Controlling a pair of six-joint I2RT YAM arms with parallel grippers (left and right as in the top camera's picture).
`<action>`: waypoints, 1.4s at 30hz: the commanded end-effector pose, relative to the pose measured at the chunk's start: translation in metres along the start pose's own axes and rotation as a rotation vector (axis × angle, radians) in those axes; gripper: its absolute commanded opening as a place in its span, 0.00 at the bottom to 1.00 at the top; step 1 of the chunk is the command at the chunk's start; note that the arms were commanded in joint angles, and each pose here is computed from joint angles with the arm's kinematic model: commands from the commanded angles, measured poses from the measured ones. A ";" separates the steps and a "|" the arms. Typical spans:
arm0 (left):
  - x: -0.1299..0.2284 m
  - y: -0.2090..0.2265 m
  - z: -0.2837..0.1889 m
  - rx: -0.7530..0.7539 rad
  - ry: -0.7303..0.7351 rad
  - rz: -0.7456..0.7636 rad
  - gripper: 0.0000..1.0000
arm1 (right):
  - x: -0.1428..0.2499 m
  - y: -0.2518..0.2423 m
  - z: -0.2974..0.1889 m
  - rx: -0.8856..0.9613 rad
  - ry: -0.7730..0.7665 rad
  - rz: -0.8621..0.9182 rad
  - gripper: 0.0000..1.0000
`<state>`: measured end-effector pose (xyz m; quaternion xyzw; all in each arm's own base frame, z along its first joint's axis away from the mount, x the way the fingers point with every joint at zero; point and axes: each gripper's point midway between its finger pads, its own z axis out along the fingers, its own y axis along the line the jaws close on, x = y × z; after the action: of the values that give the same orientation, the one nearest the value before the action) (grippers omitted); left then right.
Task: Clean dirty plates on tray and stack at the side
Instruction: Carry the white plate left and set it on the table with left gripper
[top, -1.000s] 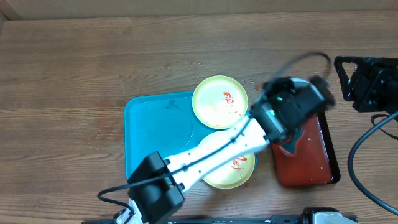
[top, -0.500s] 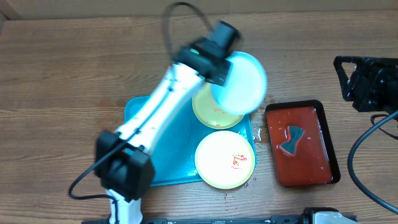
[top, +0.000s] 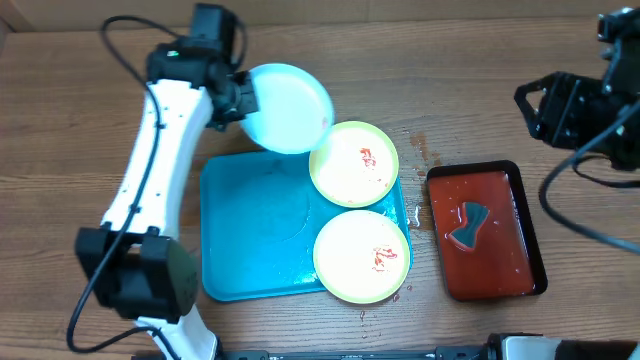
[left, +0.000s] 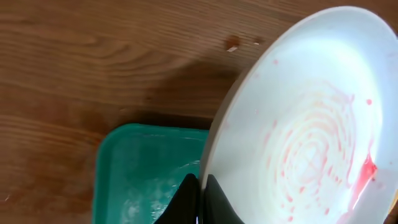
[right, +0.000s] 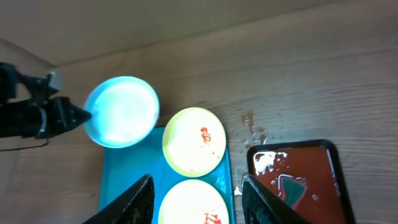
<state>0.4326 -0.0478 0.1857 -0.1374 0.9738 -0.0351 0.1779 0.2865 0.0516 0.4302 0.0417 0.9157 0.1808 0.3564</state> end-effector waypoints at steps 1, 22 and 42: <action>-0.006 0.042 -0.015 0.020 -0.026 -0.148 0.05 | 0.001 0.001 0.008 -0.021 0.028 0.025 0.47; 0.113 0.275 0.060 -0.051 -0.017 -0.820 0.05 | 0.002 -0.006 0.027 -0.009 0.080 0.032 0.49; 0.122 0.279 0.072 -0.110 0.031 -0.742 0.36 | 0.002 -0.006 0.027 -0.009 0.080 0.032 0.53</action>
<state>0.2794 0.1865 0.0494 -0.4954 0.8558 -0.0498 0.1406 0.3026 0.0553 0.4079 0.0495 0.9282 0.1911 0.3154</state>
